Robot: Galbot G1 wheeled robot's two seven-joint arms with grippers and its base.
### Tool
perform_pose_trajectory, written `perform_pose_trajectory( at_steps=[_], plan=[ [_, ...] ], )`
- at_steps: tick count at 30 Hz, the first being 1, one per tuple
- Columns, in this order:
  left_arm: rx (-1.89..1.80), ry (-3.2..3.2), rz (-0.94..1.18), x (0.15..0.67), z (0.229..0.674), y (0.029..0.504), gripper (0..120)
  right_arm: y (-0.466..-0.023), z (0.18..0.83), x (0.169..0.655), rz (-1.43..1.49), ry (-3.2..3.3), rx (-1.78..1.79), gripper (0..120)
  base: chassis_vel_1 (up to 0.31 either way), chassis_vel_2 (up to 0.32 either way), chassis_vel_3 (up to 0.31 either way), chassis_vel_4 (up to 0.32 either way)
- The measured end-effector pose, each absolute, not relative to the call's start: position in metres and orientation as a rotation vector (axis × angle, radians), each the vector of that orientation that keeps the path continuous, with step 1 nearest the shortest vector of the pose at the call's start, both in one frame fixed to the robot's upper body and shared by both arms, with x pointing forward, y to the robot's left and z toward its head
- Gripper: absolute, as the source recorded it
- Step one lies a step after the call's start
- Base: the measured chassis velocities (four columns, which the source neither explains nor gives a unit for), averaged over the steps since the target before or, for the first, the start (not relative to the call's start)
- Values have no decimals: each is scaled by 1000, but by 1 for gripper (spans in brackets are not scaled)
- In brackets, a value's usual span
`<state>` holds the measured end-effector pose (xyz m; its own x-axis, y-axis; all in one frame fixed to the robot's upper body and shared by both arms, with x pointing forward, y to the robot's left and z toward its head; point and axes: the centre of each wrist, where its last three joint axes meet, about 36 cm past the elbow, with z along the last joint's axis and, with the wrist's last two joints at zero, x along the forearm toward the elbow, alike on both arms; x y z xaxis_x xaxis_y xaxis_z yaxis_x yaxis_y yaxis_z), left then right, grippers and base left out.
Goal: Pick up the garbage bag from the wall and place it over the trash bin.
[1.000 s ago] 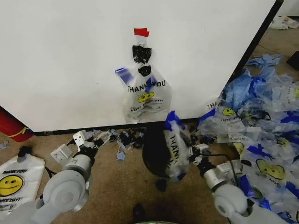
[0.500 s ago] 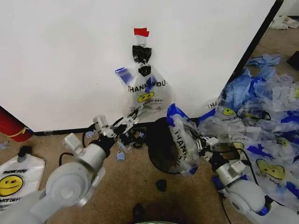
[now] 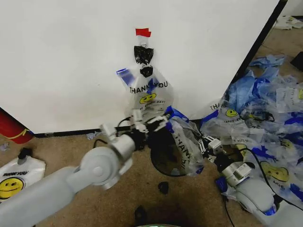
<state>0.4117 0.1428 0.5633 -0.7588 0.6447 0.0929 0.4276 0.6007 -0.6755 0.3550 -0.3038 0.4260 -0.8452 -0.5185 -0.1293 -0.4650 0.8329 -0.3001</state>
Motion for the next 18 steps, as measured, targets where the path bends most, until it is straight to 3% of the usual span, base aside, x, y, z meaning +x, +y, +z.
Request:
perform_pose_trajectory(
  at_steps=[18],
  plan=[
    [-918,-2499,756,418,574,153,100,-304,422,353,-344,2826,-757,0,0,0,0,0]
  ],
)
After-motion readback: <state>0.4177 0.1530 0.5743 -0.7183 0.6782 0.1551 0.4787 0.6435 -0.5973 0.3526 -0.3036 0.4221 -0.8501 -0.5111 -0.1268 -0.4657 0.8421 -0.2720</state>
